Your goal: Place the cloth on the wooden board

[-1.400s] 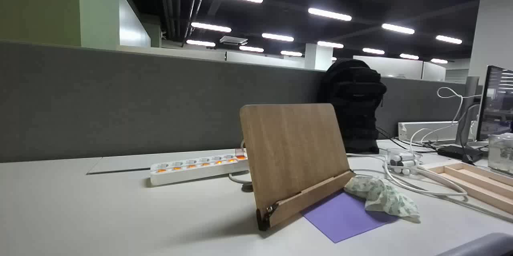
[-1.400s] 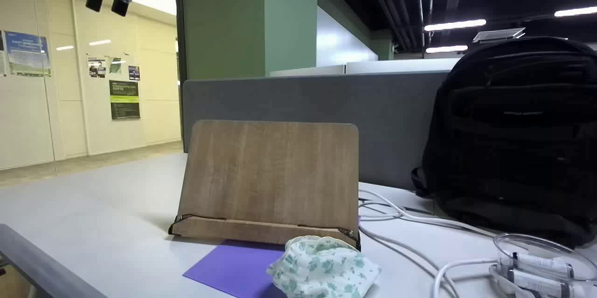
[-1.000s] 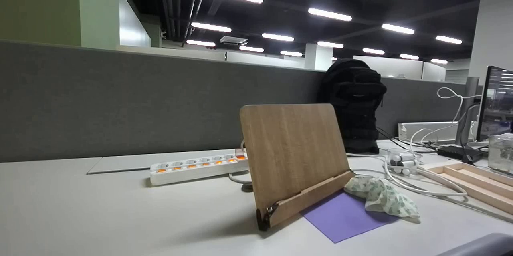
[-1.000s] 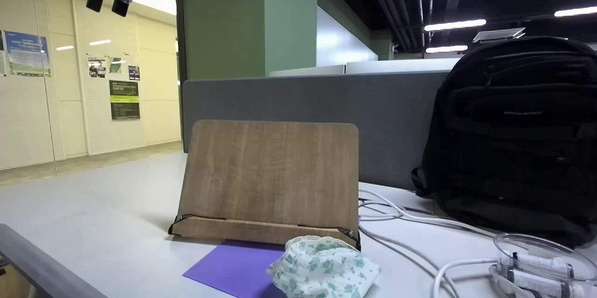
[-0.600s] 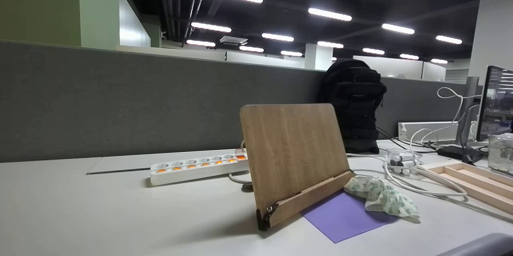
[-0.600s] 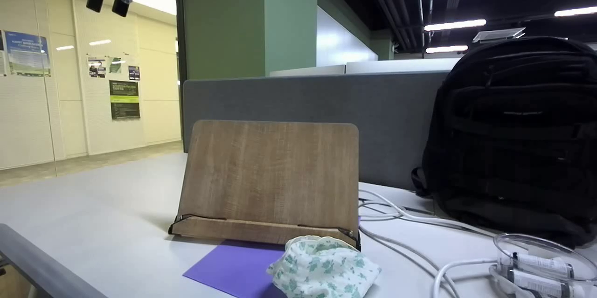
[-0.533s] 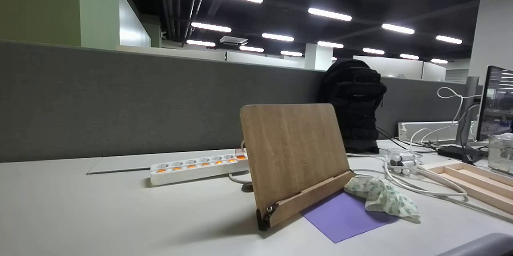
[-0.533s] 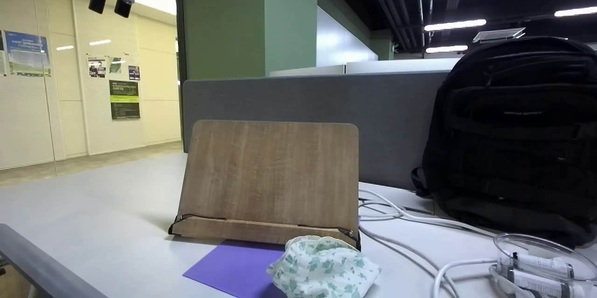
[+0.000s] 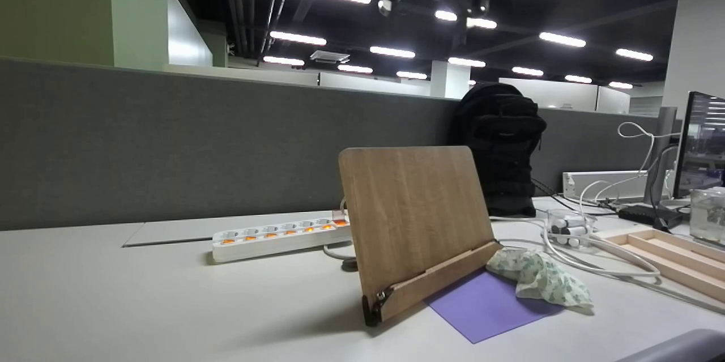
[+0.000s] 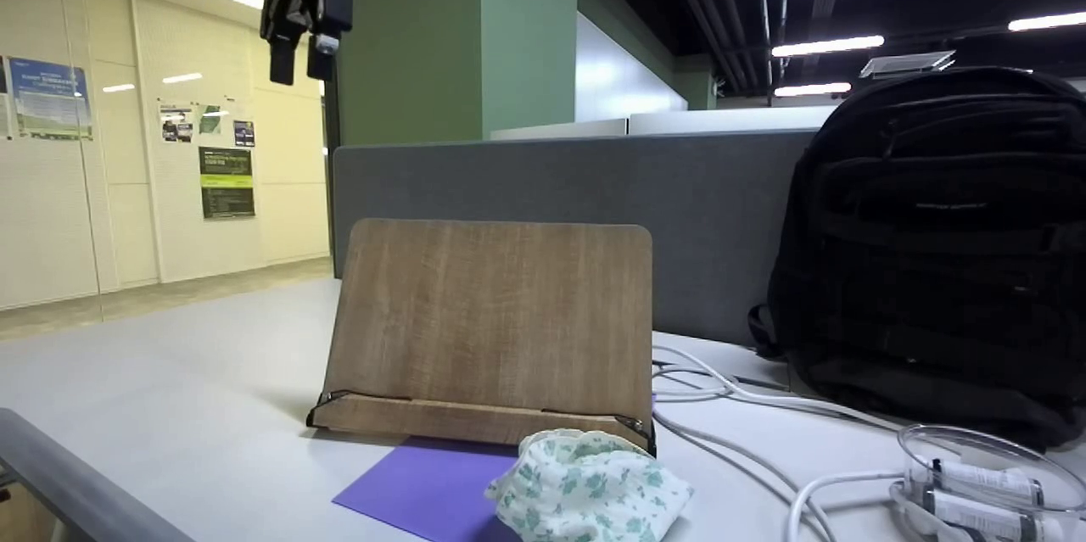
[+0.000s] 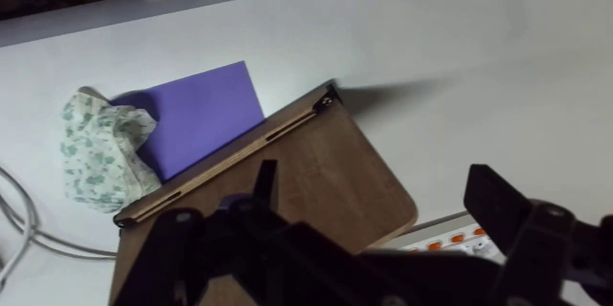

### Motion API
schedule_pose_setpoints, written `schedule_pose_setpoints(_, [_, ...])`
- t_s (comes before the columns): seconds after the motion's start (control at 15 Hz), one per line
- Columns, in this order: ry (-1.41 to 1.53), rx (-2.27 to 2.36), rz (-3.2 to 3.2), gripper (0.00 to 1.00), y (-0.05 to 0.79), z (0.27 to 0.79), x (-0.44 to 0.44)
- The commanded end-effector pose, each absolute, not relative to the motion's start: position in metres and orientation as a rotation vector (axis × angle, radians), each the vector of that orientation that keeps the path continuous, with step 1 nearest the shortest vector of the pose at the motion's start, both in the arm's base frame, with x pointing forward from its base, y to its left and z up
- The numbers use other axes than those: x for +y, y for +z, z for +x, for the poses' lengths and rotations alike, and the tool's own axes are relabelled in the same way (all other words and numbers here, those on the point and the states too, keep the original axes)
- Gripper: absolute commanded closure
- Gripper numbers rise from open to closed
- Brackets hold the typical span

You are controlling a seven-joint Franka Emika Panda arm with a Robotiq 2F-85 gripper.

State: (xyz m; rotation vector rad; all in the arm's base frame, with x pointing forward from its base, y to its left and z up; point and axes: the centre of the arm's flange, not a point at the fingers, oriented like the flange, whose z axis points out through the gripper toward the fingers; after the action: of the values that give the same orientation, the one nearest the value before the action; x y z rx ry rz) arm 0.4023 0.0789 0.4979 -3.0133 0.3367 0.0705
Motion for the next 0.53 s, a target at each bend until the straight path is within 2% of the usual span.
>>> schedule_pose_setpoints(0.0, [0.025, 0.620, -3.009, 0.00, 0.467, 0.378, 0.039])
schedule_pose_setpoints(0.07, [0.054, 0.463, -3.020, 0.00, 0.477, 0.394, 0.051])
schedule_pose_setpoints(0.47, [0.041, 0.562, -3.027, 0.00, 0.458, 0.390, 0.032])
